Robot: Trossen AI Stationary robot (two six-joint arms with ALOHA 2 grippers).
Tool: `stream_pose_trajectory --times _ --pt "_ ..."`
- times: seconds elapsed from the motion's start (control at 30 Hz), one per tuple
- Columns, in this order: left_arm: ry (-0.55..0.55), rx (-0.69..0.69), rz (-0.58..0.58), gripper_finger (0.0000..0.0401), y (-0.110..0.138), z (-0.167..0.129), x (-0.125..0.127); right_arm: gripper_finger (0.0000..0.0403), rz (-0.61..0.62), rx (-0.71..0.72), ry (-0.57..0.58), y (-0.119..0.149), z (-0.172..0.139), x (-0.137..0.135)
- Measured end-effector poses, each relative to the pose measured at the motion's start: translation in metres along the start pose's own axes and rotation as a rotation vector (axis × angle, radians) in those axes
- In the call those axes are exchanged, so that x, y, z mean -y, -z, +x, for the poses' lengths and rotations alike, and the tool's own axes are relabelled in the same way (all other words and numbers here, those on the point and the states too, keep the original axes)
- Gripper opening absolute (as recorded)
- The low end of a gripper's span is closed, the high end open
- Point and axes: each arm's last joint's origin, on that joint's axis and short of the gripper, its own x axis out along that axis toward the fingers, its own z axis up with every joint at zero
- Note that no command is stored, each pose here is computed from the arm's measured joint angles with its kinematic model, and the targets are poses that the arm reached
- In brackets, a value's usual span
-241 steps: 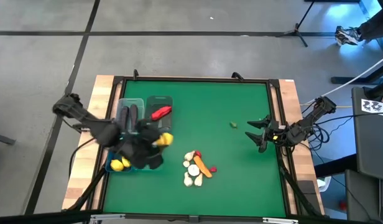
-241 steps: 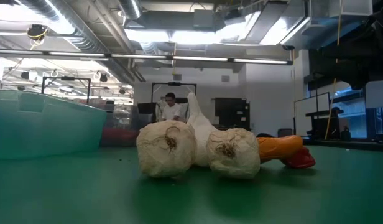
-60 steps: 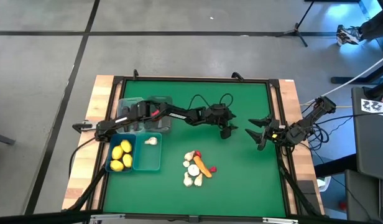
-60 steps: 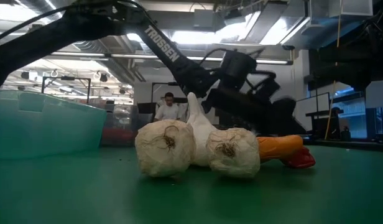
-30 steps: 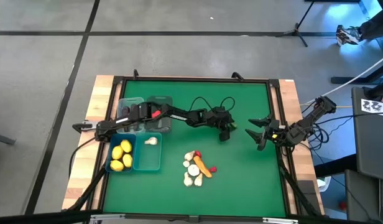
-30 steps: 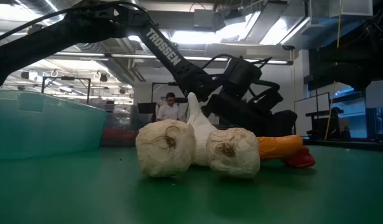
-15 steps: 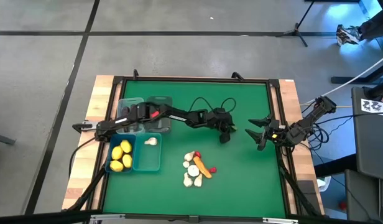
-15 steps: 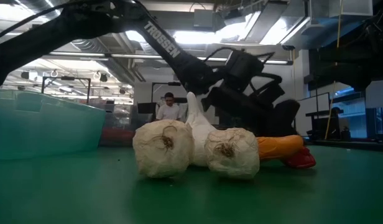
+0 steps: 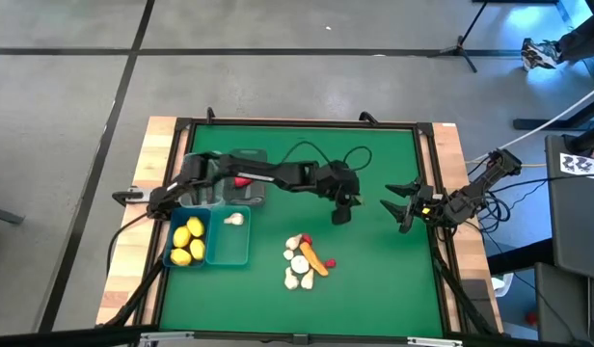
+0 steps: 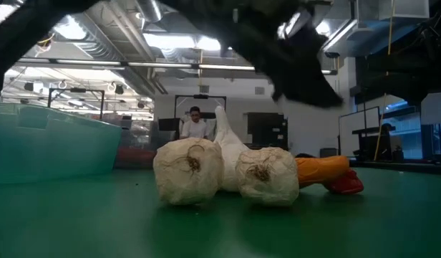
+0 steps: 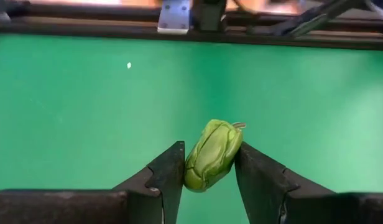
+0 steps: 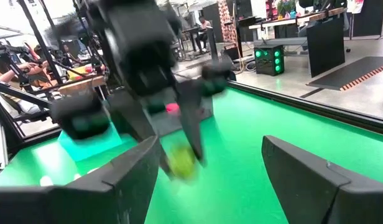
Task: Sort produce into baskets
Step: Put the green chili pepper into the black bin
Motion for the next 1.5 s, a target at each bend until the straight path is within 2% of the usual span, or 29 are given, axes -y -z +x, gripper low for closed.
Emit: stream_pose_trajectory --times 0.2,0.33,0.57,0.7,0.8,0.97,1.1,1.3,1.5 --pt "-0.013 -0.082 0.027 0.0133 -0.032 -0.078 0.008 0.028 0.001 0.0 -0.001 0.0 0.0 0.0" --pt "-0.083 -0.222 0.035 0.0133 -0.035 -0.129 0.013 0.028 0.0 0.0 -0.001 0.0 0.0 0.0" --pt "-0.305 -0.32 -0.02 0.0133 -0.032 -0.22 0.022 0.028 -0.004 -0.003 -0.001 0.0 0.0 0.0" --pt "-0.465 -0.278 -0.088 0.0133 -0.018 -0.261 0.031 0.028 -0.001 -0.005 -0.006 0.0 0.0 0.0" --pt "-0.606 -0.216 -0.131 0.0133 -0.002 -0.282 0.037 0.028 0.014 -0.005 -0.006 0.0 0.0 0.0" --pt "-0.809 -0.136 -0.229 0.0133 0.037 -0.293 0.043 0.028 0.014 -0.005 -0.006 0.0 0.0 0.0" --pt "-0.91 -0.09 -0.33 0.0133 0.073 -0.282 0.043 0.028 0.014 -0.005 -0.006 0.001 0.0 0.0" --pt "-0.931 -0.036 -0.424 0.0133 0.121 -0.249 0.043 0.028 0.015 -0.005 -0.006 0.0 0.0 0.0" --pt "-0.903 0.055 -0.494 0.0133 0.156 -0.226 0.041 0.028 0.021 -0.005 -0.006 0.0 0.0 0.0"
